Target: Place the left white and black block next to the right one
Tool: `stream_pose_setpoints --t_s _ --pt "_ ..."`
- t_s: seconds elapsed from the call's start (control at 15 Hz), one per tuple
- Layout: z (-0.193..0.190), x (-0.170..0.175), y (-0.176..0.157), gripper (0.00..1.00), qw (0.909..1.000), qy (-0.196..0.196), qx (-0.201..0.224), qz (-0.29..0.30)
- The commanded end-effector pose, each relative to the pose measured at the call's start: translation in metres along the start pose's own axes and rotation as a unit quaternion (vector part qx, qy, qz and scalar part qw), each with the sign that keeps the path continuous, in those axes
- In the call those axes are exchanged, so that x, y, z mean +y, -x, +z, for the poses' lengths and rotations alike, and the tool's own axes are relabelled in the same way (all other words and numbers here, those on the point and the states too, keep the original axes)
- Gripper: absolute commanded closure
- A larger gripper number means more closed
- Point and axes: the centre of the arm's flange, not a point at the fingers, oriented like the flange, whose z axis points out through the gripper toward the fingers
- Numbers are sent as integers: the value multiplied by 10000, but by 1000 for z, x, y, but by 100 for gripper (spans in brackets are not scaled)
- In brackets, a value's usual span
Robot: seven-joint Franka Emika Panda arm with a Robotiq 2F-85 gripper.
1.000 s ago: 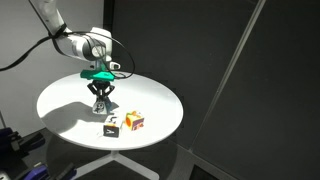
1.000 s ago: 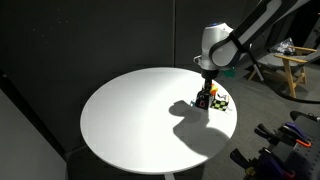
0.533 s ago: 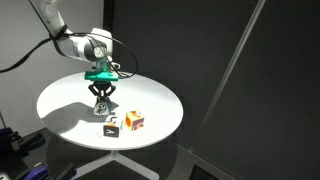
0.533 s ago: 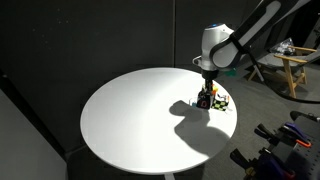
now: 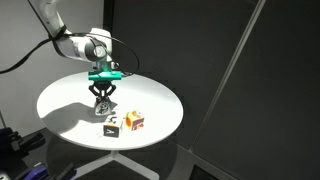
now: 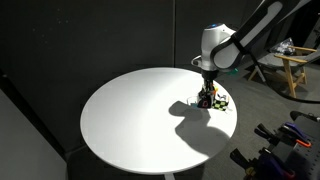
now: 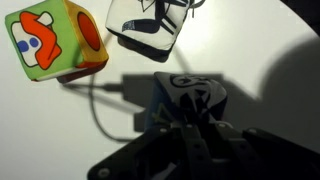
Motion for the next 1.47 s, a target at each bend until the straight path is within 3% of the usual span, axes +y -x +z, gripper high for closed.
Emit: stream_pose_setpoints --t_s 0.0,0.47,1.27,1.33,1.4 --pt "-2 4 3 97 9994 96 47 -317" --pt "-4 1 4 97 9961 190 63 -861" --pt "-4 0 4 96 9944 218 98 -1031" --pt "-4 0 4 69 9944 213 96 -1029" --pt "-4 1 4 63 9946 212 91 -1014"
